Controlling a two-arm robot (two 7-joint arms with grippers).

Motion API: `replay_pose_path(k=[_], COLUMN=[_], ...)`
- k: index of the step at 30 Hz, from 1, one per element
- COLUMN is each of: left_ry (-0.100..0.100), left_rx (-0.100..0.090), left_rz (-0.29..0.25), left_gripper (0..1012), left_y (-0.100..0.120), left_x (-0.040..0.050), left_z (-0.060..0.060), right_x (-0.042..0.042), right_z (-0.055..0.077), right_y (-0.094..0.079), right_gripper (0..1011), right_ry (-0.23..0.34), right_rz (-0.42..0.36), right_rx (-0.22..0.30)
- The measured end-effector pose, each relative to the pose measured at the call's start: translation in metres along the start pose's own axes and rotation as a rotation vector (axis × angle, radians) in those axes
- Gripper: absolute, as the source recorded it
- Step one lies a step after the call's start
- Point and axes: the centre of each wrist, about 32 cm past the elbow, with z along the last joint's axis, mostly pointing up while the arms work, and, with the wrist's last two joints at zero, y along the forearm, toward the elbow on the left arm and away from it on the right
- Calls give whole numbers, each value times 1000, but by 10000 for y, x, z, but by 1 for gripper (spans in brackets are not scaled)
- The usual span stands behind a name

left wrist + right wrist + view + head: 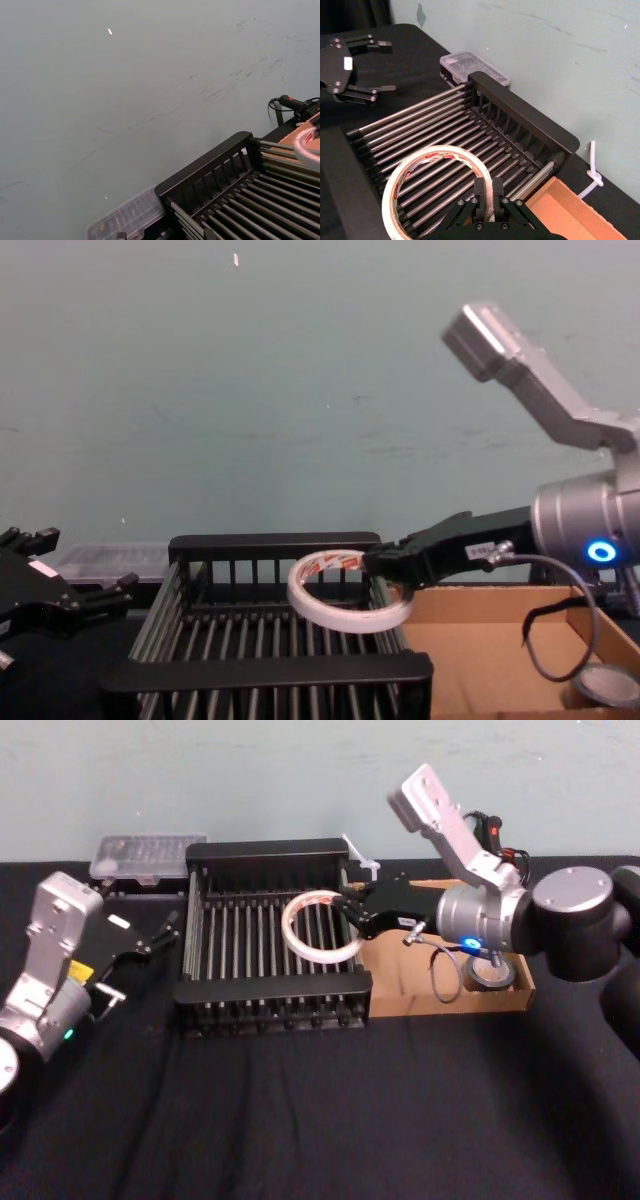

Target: Pick up the white tape and place it into the black box , Pick up the silver tape and place it into the brown box.

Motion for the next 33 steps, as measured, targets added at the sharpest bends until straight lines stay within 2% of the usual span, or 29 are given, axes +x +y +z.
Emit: replay_pose_path(k=[5, 11, 28, 31, 33], left_ry=[0, 0, 0, 0, 0], left_rx=[0, 0, 0, 0, 0], left_rz=[0, 0, 0, 0, 0], left_gripper=[1001, 1002, 1001, 1001, 1001], left_y=[0, 0, 0, 0, 0], left_x=[0, 0, 0, 0, 0], left_z=[0, 0, 0, 0, 0], right_x=[32, 32, 32, 31, 31], right_z=[10, 13, 10, 10, 10], right_y=[123, 211, 217, 216, 216], right_gripper=[101, 101, 101, 136, 204], right_ry=[-1, 2, 2, 2, 2], right_rz=[-2, 4, 5, 5, 5], right_rx=[-16, -20, -16, -16, -16])
